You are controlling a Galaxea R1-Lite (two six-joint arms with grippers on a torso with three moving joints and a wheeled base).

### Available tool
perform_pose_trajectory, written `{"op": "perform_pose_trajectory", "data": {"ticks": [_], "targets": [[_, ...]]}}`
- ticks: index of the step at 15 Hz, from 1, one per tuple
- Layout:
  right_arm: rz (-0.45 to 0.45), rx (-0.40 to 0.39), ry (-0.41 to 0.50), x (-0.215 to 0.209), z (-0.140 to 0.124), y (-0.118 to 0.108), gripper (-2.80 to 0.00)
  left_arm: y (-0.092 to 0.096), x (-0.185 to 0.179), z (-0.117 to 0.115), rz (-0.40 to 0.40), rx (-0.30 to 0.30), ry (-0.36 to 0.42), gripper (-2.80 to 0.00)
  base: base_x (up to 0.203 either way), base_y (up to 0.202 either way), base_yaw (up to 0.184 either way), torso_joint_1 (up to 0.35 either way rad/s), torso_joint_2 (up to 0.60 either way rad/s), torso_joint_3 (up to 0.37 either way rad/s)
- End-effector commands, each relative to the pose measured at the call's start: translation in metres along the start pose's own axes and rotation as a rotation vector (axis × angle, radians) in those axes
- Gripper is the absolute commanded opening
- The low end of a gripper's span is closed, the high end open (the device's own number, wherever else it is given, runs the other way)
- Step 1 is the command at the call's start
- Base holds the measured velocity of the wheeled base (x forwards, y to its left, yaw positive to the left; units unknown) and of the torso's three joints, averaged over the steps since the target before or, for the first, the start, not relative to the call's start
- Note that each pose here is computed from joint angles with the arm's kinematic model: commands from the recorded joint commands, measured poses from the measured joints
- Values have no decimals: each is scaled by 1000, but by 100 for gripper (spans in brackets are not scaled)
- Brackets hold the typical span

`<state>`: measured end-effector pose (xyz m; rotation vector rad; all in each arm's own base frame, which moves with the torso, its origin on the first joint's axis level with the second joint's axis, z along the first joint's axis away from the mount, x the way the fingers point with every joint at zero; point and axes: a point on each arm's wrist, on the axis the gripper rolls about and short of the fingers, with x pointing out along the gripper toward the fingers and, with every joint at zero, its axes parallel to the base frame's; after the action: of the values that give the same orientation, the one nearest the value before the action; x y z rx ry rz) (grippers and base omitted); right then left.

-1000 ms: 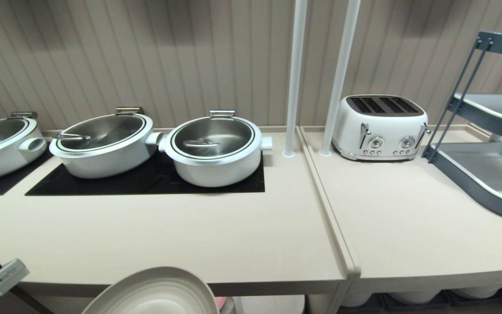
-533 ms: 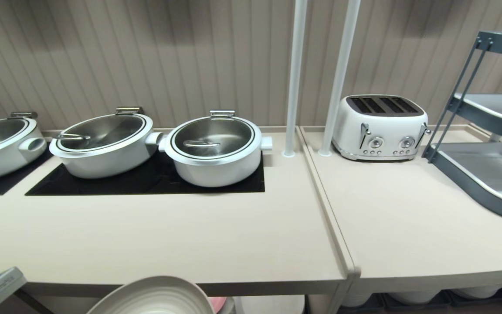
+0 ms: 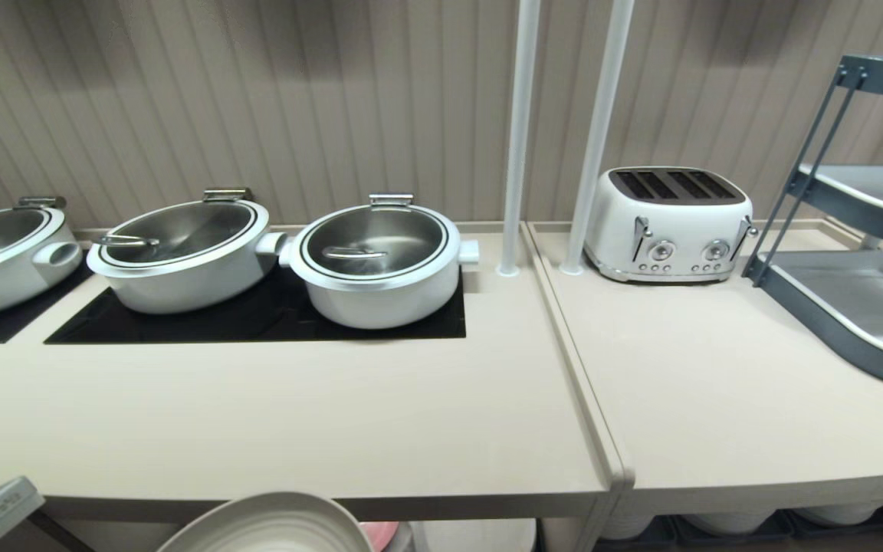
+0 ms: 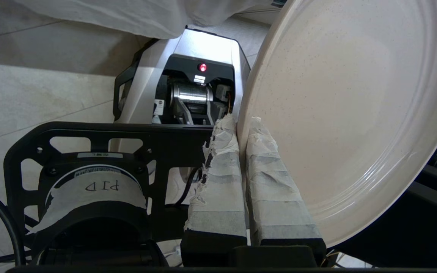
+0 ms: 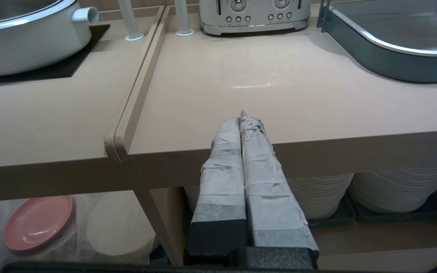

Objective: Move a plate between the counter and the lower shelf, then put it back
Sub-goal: Put the plate in the cupboard

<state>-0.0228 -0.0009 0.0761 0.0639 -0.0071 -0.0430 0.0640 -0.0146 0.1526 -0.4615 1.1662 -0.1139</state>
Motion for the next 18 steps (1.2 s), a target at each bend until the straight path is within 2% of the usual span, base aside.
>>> {"op": "perform_pose_trajectory", "data": {"ticks": [1,10,18], "targets": [[0,1,0,0,0,0,-280,0,0,0,1,-4,6,-280,0,0,0,0,0,0],[0,1,0,0,0,0,-280,1,0,-2,7,-11,17,-280,0,0,0,-7,8,9],[0,1,0,0,0,0,-280,2,-1,-5,16,-19,35,-280,0,0,0,-84,184,93]]}}
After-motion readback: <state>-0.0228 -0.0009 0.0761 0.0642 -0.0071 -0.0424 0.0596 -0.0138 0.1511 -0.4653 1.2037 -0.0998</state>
